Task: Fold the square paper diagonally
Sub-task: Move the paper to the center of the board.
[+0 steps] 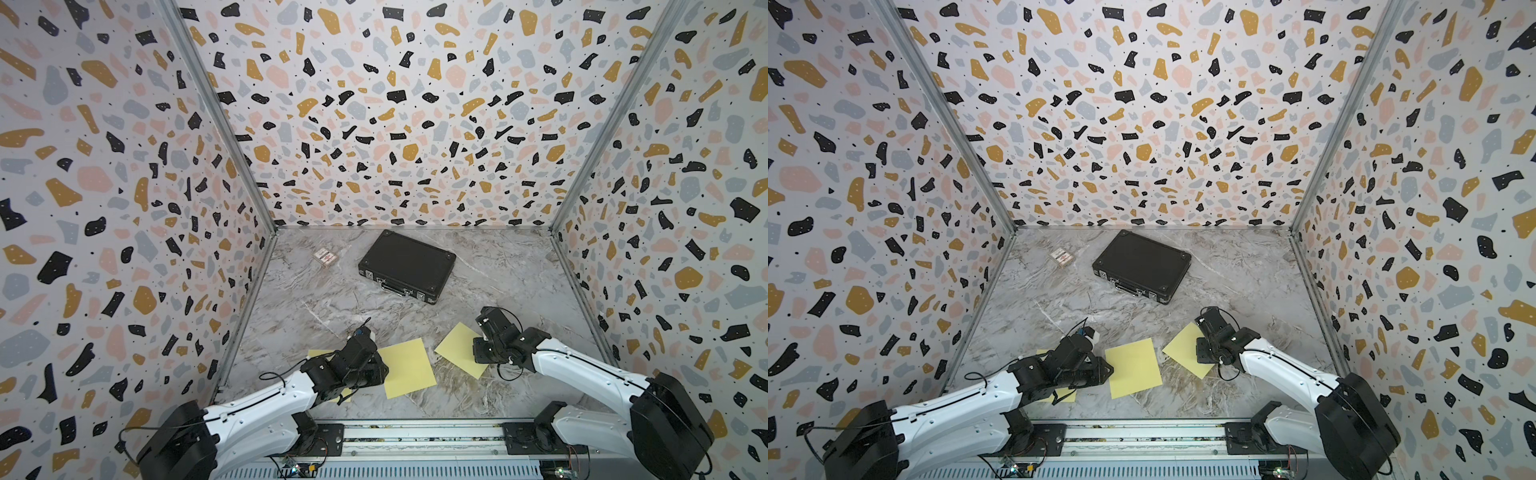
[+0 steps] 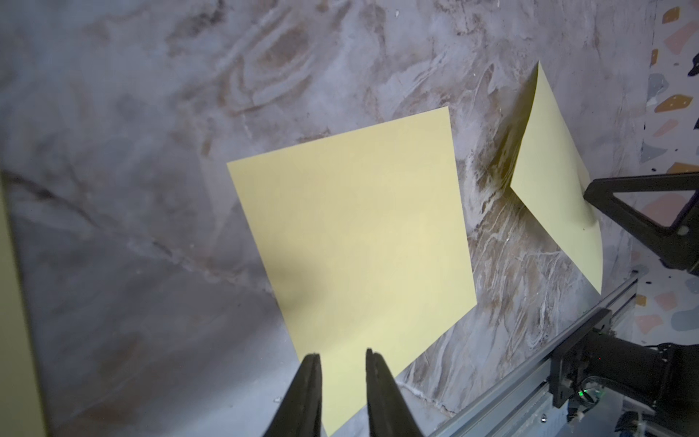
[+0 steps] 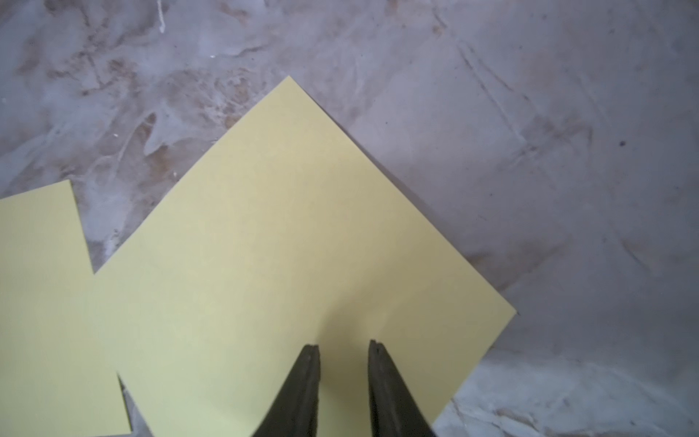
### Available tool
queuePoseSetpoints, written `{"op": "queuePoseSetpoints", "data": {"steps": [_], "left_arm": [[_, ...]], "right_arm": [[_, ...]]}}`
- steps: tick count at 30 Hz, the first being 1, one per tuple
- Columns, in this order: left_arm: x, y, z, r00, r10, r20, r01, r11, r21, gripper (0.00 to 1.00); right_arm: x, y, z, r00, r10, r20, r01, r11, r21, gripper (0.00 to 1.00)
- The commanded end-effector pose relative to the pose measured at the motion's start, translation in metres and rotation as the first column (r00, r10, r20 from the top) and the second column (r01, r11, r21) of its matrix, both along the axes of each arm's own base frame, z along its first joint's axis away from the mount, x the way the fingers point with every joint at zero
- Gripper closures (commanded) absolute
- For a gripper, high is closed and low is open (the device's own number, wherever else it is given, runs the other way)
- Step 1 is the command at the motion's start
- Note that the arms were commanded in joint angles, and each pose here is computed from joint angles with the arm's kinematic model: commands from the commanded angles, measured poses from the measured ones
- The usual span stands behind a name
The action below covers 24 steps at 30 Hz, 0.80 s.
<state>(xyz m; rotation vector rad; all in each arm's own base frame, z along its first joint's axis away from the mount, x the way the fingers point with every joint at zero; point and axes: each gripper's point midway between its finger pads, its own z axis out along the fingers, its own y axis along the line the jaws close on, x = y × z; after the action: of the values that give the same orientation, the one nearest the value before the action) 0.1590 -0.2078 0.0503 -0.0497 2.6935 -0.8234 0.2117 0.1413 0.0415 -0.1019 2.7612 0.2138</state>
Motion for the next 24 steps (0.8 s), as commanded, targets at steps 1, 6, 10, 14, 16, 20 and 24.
{"op": "queuePoseSetpoints", "data": {"steps": [1,6,10,14,16,20,24], "left_arm": [[0.008,-0.029,0.029,0.996,-0.069,0.062,0.076,0.991,-0.109,0.79],[0.01,-0.06,0.048,0.987,-0.139,0.076,0.152,0.968,-0.2,0.75],[0.01,-0.087,0.046,0.98,-0.185,0.066,0.196,0.951,-0.239,0.73],[0.015,-0.095,0.024,0.982,-0.186,0.019,0.187,0.967,-0.175,0.74],[0.021,-0.089,0.013,0.986,-0.164,0.012,0.165,0.98,-0.116,0.75],[0.031,-0.052,-0.008,0.996,-0.088,0.023,0.085,0.99,0.113,0.73],[0.034,-0.027,-0.027,0.997,-0.07,0.041,0.059,0.969,0.239,0.69]], "right_arm": [[-0.006,-0.008,-0.012,0.999,-0.025,-0.036,0.023,0.999,-0.042,0.73],[-0.008,0.001,-0.021,0.997,-0.02,-0.072,0.019,1.0,-0.005,0.74],[-0.013,0.004,-0.026,0.996,-0.031,-0.089,0.034,0.999,0.031,0.75],[-0.022,0.008,-0.032,0.993,-0.039,-0.108,0.046,0.997,0.063,0.75],[-0.025,0.009,-0.034,0.993,-0.039,-0.109,0.046,0.997,0.065,0.75],[-0.035,0.014,-0.038,0.993,-0.031,-0.112,0.039,0.997,0.071,0.76],[-0.041,0.02,-0.041,0.994,-0.018,-0.112,0.026,0.997,0.071,0.76]]}}
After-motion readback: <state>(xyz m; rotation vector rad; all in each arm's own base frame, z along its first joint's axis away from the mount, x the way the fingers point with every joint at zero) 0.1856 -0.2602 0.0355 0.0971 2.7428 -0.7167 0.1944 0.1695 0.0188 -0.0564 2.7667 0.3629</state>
